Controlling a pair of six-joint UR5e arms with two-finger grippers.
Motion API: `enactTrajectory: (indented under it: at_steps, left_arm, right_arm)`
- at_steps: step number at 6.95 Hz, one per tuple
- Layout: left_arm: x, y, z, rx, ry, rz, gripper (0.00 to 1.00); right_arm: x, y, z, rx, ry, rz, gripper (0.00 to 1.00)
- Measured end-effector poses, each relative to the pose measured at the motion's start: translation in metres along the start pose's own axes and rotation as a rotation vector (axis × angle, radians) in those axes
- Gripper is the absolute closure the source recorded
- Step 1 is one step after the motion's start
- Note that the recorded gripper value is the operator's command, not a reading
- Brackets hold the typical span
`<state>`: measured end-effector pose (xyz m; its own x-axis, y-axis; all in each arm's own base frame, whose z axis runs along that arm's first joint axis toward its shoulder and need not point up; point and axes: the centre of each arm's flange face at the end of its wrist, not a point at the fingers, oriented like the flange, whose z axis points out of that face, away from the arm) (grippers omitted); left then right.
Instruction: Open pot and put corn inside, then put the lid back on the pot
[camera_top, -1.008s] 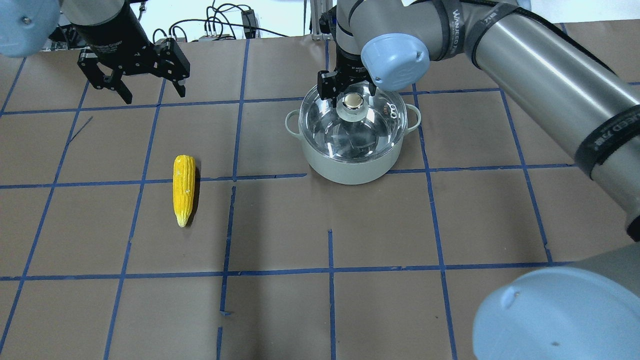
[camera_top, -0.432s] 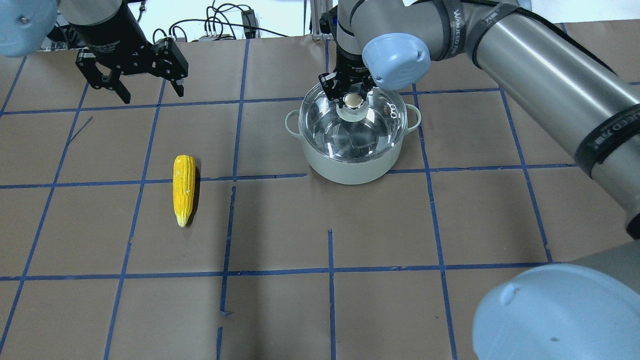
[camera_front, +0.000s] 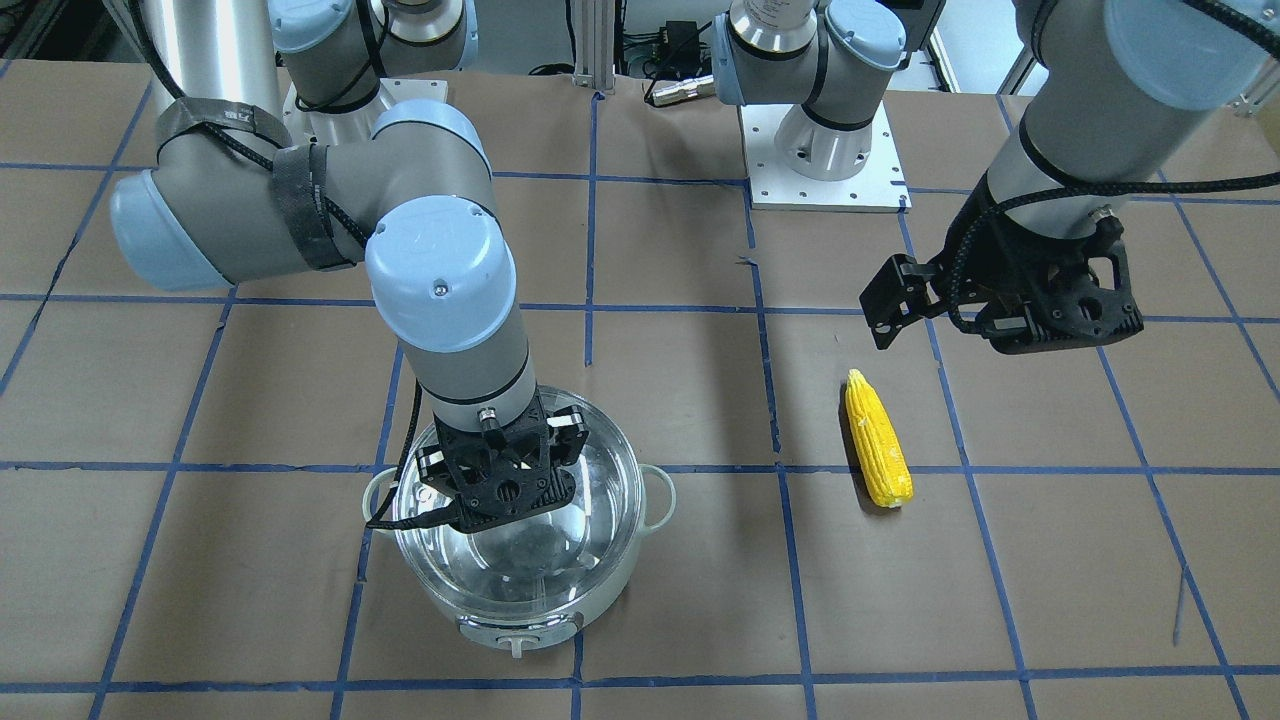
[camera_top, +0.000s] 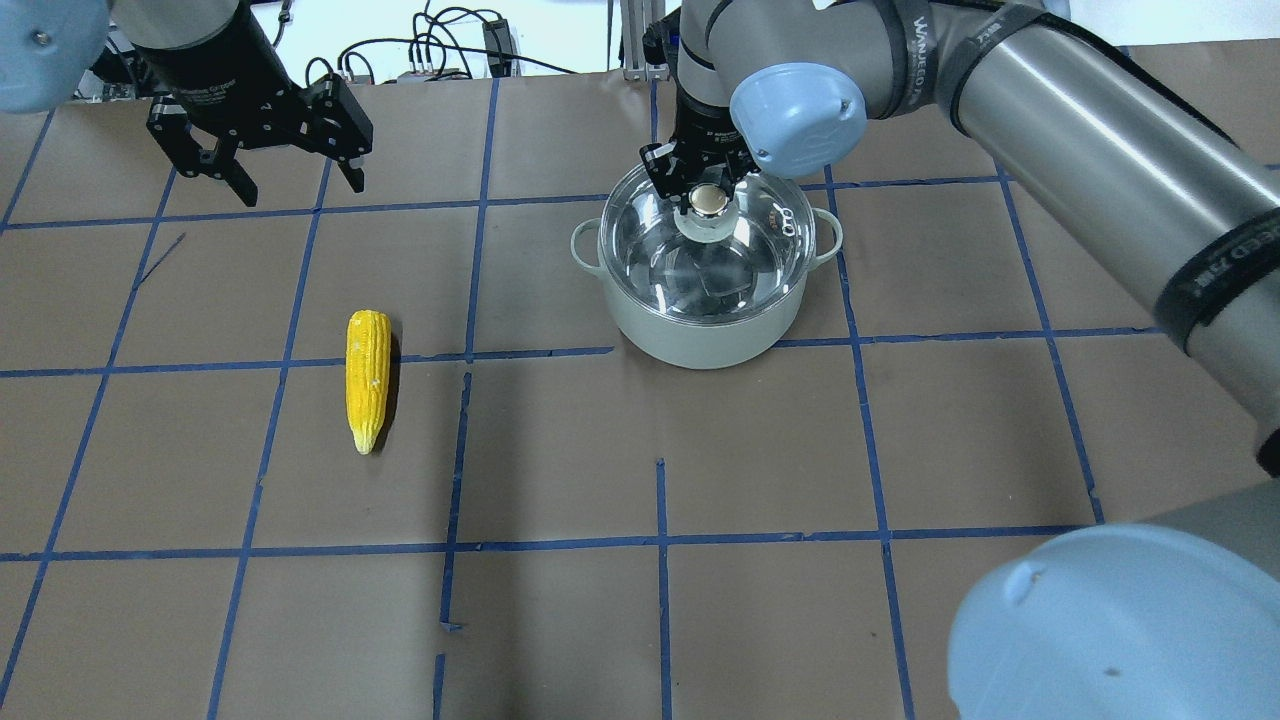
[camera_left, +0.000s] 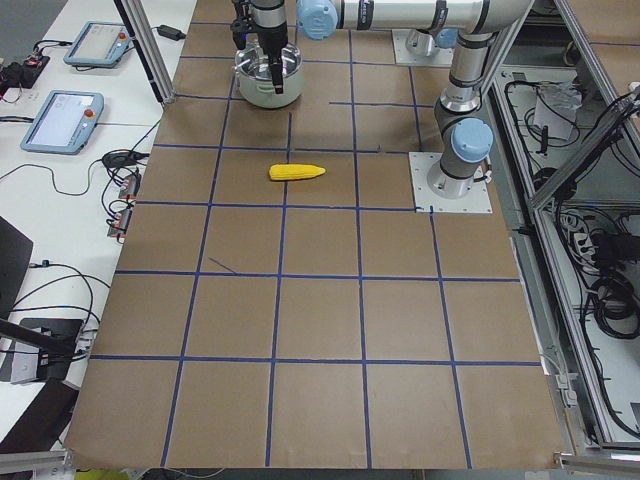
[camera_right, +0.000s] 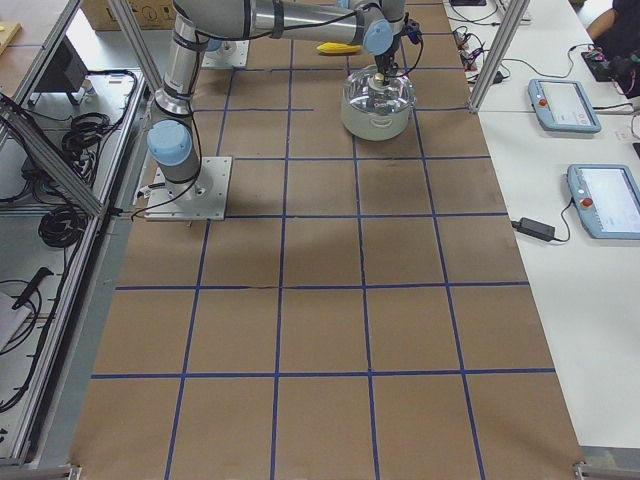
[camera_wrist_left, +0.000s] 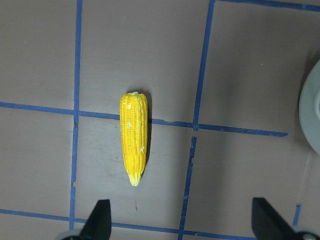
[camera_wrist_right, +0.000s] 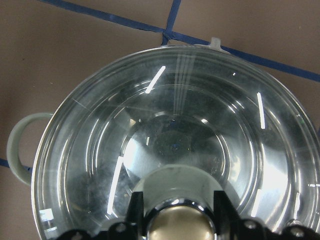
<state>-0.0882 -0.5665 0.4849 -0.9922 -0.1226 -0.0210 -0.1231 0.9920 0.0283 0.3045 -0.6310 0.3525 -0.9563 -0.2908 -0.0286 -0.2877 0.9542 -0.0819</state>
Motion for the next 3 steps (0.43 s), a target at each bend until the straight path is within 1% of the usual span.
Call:
enactTrajectory:
  at_steps: [2,3]
  left_arm:
    - [-0.005,0.002,-0.01,0.014,-0.002,-0.003,0.0]
    - [-0.017,0.004,-0.014,0.011,0.0,-0.007,0.0]
  right_arm:
    - [0.002,-0.004,-0.008,0.01,0.001,0.003,0.79]
    - [0.003,-0.006,-0.019,0.015,0.002,0.004,0.79]
